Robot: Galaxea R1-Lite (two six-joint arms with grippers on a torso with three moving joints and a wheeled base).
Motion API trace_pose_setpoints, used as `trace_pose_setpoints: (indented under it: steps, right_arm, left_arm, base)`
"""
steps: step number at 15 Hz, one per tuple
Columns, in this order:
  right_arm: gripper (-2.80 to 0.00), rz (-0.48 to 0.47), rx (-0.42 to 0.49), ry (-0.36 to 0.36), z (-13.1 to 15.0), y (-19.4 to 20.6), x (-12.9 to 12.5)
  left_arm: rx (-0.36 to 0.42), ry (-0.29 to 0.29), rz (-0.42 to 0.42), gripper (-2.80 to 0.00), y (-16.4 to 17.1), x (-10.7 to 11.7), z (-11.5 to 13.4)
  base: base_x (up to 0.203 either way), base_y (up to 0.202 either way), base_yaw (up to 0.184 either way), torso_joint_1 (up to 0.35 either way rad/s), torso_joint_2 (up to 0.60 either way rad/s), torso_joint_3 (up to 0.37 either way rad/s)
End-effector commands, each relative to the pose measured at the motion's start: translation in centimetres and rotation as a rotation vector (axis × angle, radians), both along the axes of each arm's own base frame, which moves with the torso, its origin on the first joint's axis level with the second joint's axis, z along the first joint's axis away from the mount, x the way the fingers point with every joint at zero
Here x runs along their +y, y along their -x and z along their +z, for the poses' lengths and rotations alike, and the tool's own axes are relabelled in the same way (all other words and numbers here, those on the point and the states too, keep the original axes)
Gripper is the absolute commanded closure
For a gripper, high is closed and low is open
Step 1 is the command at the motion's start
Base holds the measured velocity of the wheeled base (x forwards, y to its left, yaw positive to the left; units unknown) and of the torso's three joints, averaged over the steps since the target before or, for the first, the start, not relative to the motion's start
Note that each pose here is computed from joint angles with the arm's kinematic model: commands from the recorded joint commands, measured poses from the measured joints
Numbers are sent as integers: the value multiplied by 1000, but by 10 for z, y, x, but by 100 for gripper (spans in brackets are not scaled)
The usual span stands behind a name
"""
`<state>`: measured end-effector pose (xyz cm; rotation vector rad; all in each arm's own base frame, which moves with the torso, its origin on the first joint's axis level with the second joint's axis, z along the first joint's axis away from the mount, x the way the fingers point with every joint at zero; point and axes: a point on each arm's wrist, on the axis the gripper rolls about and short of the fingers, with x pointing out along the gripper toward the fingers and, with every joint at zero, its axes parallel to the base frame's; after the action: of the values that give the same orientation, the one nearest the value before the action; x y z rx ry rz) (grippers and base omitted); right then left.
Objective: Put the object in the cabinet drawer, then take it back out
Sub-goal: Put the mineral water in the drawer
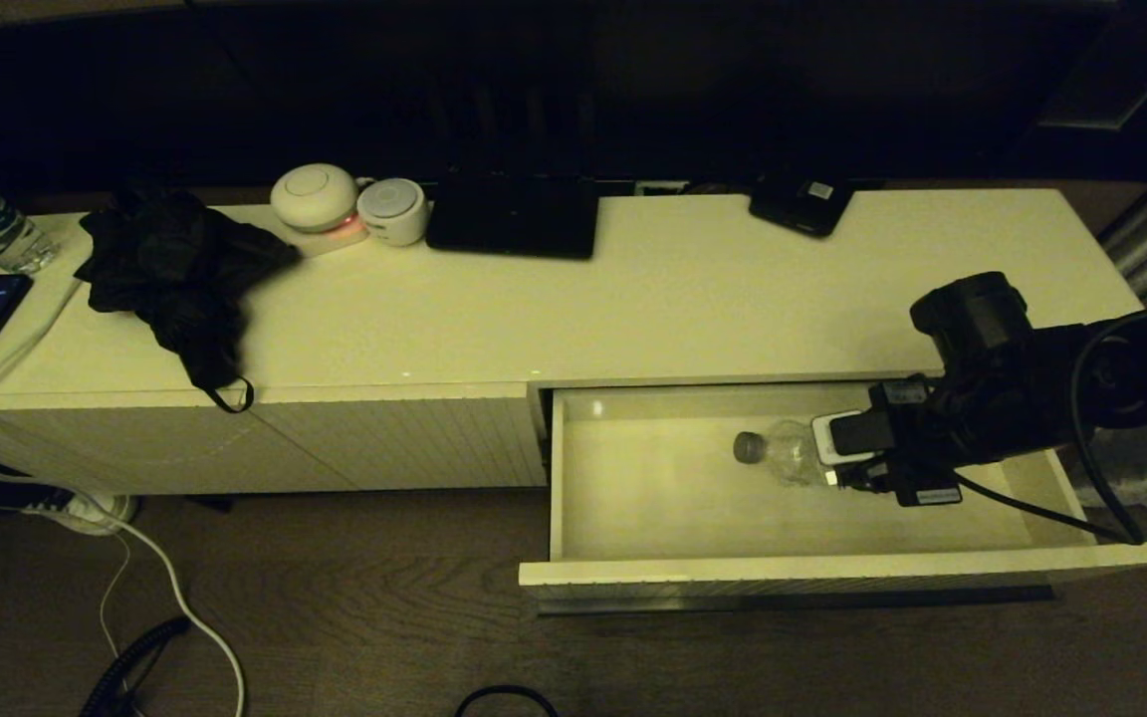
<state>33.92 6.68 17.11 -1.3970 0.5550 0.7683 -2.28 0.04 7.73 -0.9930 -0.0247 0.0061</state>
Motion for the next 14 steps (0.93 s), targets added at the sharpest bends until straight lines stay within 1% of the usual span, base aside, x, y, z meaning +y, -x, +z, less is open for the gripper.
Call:
trace_pose_setpoints:
  steps: [1, 4, 8, 9, 12, 14]
  right_arm:
    - [0, 6, 39, 15, -16, -11, 2]
    - [0, 5, 65, 20, -26, -15, 3]
    - [0, 1, 41, 12, -23, -22, 4]
    - [-280, -4, 35, 5, -21, -22, 5]
    - [-280, -20, 35, -9, -17, -17, 4]
    - [-280, -20, 9, -15, -7, -13, 3]
  left_arm:
    - [-2, 6, 0, 0, 0, 0, 0]
    - [-2, 6, 0, 0, 0, 0, 0]
    - [-2, 6, 0, 0, 0, 0, 0]
    - [-2, 6, 0, 0, 0, 0, 0]
    - [-2, 6, 0, 0, 0, 0, 0]
    - [-2, 6, 0, 0, 0, 0, 0]
  base:
    - [0, 0, 0, 0, 0, 0]
    - [0, 0, 0, 0, 0, 0]
    - [0, 0, 0, 0, 0, 0]
    - [0, 0, 0, 0, 0, 0]
    - [0, 0, 0, 0, 0, 0]
    - [0, 0, 0, 0, 0, 0]
